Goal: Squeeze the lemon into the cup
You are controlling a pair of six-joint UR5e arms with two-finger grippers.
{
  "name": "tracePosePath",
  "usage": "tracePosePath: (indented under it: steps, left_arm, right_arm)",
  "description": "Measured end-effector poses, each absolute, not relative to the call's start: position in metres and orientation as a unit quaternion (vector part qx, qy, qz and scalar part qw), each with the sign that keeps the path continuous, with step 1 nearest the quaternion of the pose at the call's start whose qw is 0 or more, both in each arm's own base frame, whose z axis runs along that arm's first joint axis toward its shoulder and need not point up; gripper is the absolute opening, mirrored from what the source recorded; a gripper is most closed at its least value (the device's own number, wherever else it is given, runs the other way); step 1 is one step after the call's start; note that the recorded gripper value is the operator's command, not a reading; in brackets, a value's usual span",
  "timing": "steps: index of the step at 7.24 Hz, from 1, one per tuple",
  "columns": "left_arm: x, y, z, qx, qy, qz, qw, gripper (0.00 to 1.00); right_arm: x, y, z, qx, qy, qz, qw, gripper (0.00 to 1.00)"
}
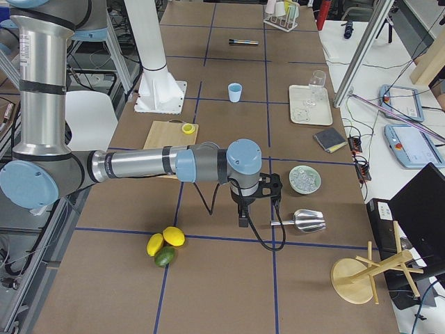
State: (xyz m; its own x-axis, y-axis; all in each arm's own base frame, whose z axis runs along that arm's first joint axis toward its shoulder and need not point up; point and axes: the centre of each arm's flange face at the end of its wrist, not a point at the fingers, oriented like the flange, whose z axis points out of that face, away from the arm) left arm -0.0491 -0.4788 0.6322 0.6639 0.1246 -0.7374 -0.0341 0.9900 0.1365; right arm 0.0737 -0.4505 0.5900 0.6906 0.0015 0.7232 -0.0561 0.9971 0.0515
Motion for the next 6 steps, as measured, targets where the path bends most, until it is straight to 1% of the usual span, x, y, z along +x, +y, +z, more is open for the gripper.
tracePosePath:
  steps: [6]
  left_arm:
    - [-0.056,-0.472,0.648,0.046,0.369,0.037,0.928,1.00]
  right_arm:
    - [0.074,-0.451,0.590,0.035,-0.392,0.015,0.919,1.00]
